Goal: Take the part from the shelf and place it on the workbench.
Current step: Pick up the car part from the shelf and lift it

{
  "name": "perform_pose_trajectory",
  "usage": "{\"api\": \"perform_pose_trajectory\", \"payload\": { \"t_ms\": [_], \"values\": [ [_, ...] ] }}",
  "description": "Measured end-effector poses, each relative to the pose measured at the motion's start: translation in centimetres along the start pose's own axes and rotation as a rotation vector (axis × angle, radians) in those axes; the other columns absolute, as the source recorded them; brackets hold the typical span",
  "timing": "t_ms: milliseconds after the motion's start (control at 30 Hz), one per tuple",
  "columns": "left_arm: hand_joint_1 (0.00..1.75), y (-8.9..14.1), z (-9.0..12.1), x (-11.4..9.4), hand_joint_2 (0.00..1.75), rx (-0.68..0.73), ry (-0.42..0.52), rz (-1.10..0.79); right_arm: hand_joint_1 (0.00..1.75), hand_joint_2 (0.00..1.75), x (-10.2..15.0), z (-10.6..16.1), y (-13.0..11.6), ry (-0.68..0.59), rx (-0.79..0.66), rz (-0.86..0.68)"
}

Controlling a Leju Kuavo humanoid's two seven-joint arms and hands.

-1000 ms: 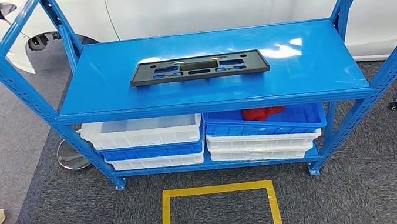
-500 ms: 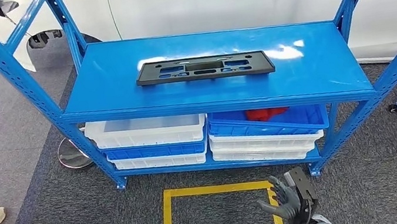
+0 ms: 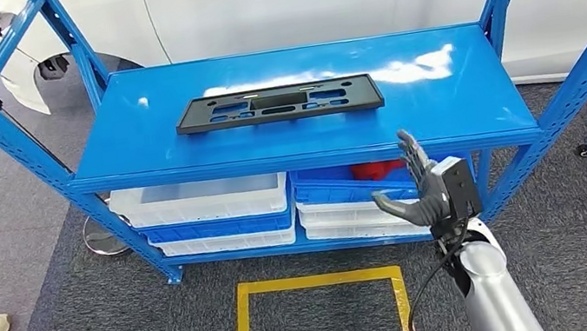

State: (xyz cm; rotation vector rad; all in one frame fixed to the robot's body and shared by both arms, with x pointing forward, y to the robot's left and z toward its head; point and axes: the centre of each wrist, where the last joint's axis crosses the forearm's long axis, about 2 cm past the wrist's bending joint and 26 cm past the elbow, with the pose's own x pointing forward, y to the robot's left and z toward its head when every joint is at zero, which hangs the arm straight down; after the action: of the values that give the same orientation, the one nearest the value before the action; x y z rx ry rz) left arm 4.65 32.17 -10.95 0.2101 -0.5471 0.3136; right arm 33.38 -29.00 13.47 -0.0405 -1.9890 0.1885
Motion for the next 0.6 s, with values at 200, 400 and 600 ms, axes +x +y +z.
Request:
{"api": "perform_pose_trajectory", "payload": {
  "t_ms": [200,400,600],
  "values": [
    [0.0,-0.2,0.0,-0.1,0.0,0.011,0.006,0.01,0.0,0.0,5.9,-3.9,0.3,-0.31,0.0,0.044],
    [0.0,-0.8,0.2,-0.2,0.0,0.01,0.012,0.016,0.0,0.44,12.0,-5.9,0.5,-0.612,0.0,0.053],
    [0.0,-1.5,0.3,-0.3,0.0,0.002,0.01,0.013,0.0,0.0,16.7,-6.0,1.0,-0.852,0.02,0.023]
  ]
}}
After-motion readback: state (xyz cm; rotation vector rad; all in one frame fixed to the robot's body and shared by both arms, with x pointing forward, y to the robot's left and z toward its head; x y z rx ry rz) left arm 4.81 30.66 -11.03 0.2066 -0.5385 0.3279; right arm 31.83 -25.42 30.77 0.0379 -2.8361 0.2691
